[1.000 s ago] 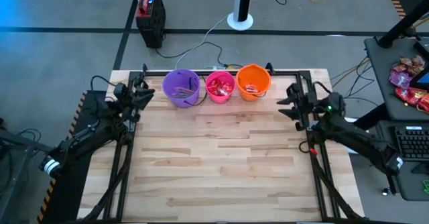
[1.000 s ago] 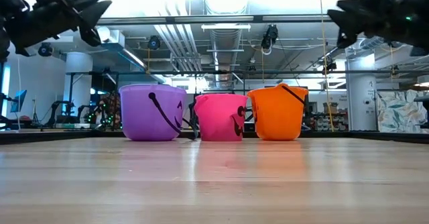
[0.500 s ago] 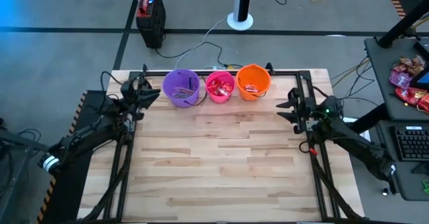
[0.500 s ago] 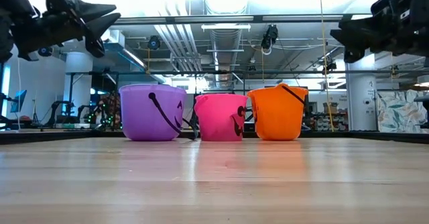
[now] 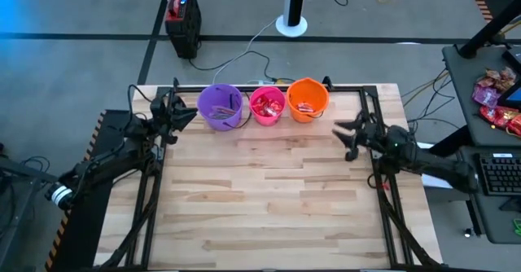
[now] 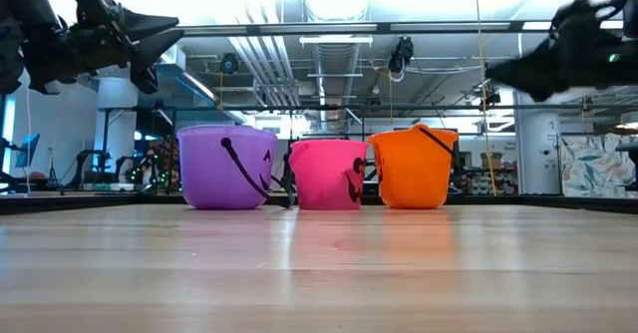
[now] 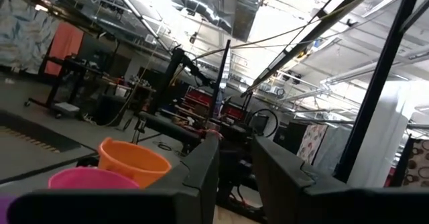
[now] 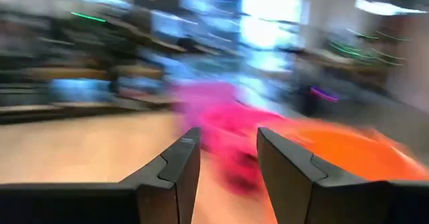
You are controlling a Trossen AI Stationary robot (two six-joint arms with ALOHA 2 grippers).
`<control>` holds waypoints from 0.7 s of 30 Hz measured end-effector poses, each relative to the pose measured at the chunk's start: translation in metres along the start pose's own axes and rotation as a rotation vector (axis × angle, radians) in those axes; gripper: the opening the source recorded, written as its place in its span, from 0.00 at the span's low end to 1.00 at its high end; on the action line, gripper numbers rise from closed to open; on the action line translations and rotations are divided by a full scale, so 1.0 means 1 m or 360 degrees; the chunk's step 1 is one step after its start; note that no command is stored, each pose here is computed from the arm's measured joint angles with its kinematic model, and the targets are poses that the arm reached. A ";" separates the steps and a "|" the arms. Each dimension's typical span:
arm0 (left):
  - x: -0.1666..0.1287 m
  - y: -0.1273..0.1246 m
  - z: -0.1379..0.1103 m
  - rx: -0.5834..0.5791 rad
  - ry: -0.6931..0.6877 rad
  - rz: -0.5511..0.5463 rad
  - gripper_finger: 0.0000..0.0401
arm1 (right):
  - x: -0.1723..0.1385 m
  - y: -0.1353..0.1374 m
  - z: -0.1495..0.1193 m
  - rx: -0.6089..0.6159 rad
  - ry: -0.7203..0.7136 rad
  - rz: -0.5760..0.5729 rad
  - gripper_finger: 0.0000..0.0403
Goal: Sort candy by brand, put in halloween buckets
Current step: Return to Home Position
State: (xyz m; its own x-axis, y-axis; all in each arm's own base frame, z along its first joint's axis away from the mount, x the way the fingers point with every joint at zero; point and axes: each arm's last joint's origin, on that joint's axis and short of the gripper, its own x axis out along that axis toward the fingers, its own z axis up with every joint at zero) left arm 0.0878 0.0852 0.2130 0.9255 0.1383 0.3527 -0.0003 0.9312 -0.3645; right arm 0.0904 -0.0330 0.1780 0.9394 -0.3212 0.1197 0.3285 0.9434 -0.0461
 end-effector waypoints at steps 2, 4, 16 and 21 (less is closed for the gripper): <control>0.000 0.001 -0.001 -0.0009 0.0007 0.0007 0.19 | -0.001 0.001 -0.005 0.0035 0.0100 -0.0279 0.35; 0.001 0.002 -0.001 -0.0022 0.0019 0.0015 0.19 | -0.002 0.005 -0.004 -0.0142 0.0111 -0.0384 0.35; 0.002 0.008 -0.006 -0.0076 0.0065 0.0059 0.19 | -0.003 0.017 -0.004 -0.0218 0.0130 -0.0309 0.35; 0.003 0.010 -0.007 -0.0097 0.0081 0.0074 0.19 | -0.002 0.017 -0.006 -0.0224 0.0160 -0.0303 0.35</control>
State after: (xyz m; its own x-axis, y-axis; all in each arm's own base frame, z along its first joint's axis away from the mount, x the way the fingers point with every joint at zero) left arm 0.0931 0.0923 0.2042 0.9431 0.1623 0.2901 -0.0224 0.9018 -0.4316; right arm 0.0951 -0.0168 0.1714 0.8620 -0.5054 0.0403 0.5043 0.8465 -0.1704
